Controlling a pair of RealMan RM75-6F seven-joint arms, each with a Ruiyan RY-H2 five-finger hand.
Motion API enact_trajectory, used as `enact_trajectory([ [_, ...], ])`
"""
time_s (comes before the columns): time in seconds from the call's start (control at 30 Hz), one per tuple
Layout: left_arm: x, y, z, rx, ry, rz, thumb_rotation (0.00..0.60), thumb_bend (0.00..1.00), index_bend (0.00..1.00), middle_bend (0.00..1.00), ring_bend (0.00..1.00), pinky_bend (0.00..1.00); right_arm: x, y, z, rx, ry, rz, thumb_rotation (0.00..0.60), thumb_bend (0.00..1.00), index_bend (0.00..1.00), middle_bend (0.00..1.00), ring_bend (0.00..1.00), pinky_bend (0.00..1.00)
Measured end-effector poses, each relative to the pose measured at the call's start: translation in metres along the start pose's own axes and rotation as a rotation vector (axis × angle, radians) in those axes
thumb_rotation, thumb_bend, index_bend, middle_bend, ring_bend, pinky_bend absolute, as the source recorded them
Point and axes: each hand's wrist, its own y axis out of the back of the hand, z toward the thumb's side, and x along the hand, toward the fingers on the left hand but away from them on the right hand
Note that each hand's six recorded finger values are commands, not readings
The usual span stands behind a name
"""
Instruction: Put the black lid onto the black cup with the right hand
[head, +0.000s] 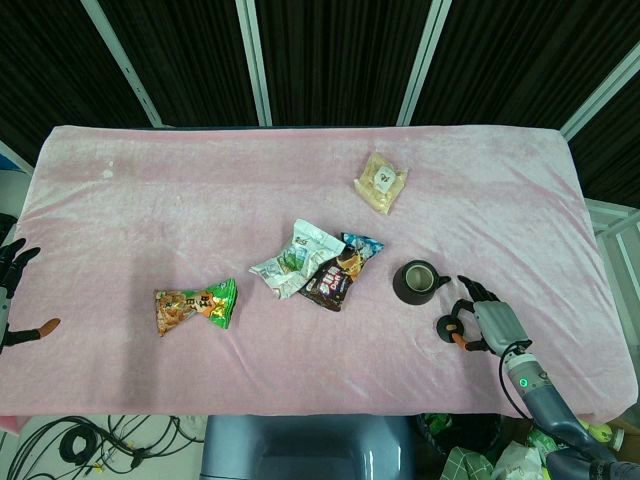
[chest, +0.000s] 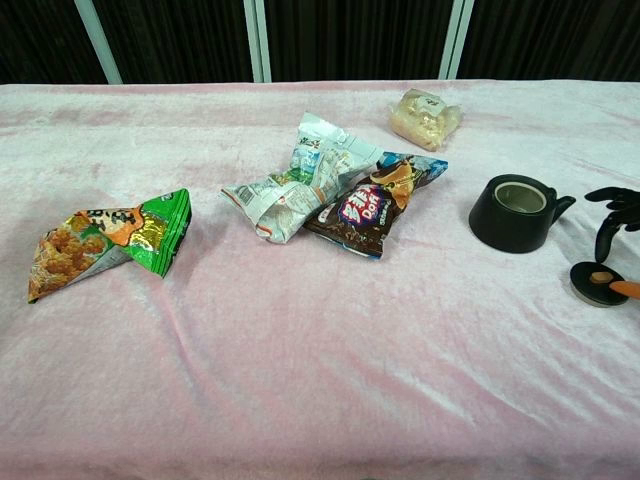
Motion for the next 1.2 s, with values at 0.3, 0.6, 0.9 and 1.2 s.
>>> enact_trajectory([
  [0.3, 0.000, 0.001, 0.000, -0.001, 0.001, 0.002, 0.600, 0.09, 0.12, 0.01, 0.00, 0.03, -0.002, -0.005, -0.001, -0.001, -0.003, 0.011, 0.600, 0.24, 0.55, 0.00, 0.06, 0.16],
  [0.6, 0.000, 0.000, -0.001, 0.000, 0.003, 0.002, 0.600, 0.09, 0.12, 0.01, 0.00, 0.03, -0.004, -0.006, -0.003, 0.002, -0.009, 0.017, 0.600, 0.26, 0.56, 0.00, 0.06, 0.16],
  [0.9, 0.000, 0.000, 0.000, -0.001, 0.004, 0.001, 0.600, 0.09, 0.12, 0.01, 0.00, 0.03, -0.006, -0.006, -0.005, 0.000, -0.016, 0.032, 0.600, 0.27, 0.56, 0.00, 0.06, 0.16],
  [1.2, 0.000, 0.000, 0.000, -0.003, 0.005, 0.000, 0.600, 0.09, 0.12, 0.01, 0.00, 0.03, -0.011, -0.009, -0.004, -0.005, -0.029, 0.053, 0.600, 0.28, 0.56, 0.00, 0.06, 0.16],
])
